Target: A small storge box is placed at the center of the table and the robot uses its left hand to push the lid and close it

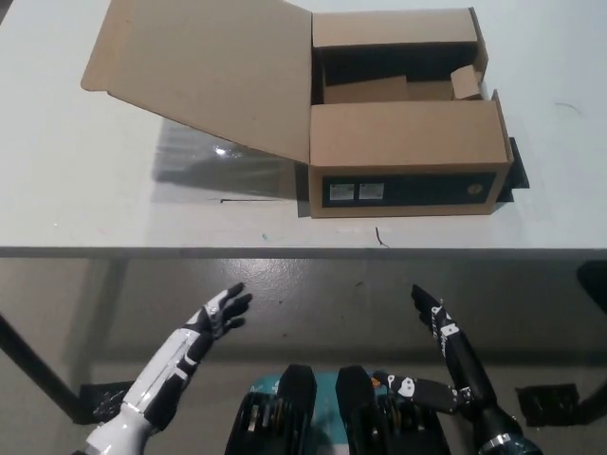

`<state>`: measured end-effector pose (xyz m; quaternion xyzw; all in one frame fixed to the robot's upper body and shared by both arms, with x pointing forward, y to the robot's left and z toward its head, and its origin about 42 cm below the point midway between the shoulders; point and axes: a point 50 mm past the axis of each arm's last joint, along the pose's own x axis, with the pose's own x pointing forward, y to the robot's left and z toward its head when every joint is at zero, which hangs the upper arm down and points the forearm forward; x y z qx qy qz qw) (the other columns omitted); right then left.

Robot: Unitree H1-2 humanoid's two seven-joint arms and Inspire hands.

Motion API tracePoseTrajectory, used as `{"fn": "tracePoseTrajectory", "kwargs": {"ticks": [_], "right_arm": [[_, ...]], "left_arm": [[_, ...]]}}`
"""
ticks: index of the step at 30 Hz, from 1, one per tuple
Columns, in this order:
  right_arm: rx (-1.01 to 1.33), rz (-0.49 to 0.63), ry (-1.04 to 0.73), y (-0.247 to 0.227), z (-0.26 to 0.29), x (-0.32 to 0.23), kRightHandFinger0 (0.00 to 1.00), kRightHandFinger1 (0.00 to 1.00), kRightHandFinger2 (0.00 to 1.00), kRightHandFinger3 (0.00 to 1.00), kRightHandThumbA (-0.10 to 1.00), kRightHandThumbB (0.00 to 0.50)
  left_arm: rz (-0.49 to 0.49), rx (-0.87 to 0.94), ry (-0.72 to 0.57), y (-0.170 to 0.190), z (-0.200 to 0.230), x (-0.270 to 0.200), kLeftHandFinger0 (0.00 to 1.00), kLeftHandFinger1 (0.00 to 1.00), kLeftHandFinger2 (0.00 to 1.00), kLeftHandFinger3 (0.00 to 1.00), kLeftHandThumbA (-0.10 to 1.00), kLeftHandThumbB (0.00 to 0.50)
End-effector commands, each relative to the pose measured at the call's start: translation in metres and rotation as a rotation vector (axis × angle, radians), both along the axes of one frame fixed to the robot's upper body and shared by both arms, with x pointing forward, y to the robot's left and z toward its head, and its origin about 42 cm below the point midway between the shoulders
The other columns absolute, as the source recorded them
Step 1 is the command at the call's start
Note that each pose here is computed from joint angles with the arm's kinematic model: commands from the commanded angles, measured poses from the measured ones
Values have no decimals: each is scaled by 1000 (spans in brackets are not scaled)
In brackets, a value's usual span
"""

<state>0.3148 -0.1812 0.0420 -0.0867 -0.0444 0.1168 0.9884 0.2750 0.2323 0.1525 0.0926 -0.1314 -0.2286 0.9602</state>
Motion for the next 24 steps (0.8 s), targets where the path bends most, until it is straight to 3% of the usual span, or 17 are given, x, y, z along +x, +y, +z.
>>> {"fn": "tracePoseTrajectory", "kwargs": {"ticks": [1, 3, 4, 7, 11, 13, 16, 24], "right_arm": [[4, 29, -120, 5, 17, 11, 1000, 1000, 1000, 1000, 1000, 405], [10, 29, -117, 5, 16, 11, 1000, 1000, 1000, 1000, 1000, 405], [9, 28, -114, 5, 15, 10, 1000, 1000, 1000, 1000, 1000, 406], [10, 29, -113, 5, 15, 10, 1000, 1000, 1000, 1000, 1000, 405], [10, 24, -104, 4, 12, 5, 1000, 1000, 1000, 1000, 1000, 406], [9, 22, -106, 4, 12, 6, 1000, 1000, 1000, 1000, 1000, 407], [15, 20, -99, 3, 10, 2, 1000, 1000, 1000, 1000, 1000, 406], [0, 19, -98, 1, 9, -1, 1000, 1000, 1000, 1000, 1000, 417]], "left_arm": [[-401, -202, 88, -6, 55, -20, 1000, 1000, 1000, 1000, 1000, 391], [-499, -294, 106, 0, 68, -18, 1000, 1000, 1000, 1000, 1000, 384], [-542, -382, 139, 4, 77, -14, 1000, 1000, 1000, 1000, 1000, 436], [-589, -553, 155, 10, 89, -4, 1000, 1000, 1000, 1000, 1000, 435], [-521, -740, 181, 18, 94, 13, 1000, 1000, 1000, 1000, 1000, 446], [-453, -860, 180, 23, 94, 31, 1000, 1000, 1000, 1000, 1000, 407], [-388, -980, 208, 24, 89, 44, 1000, 1000, 1000, 1000, 1000, 393], [-291, -1119, 288, 19, 67, 70, 1000, 1000, 1000, 1000, 1000, 388]]}}
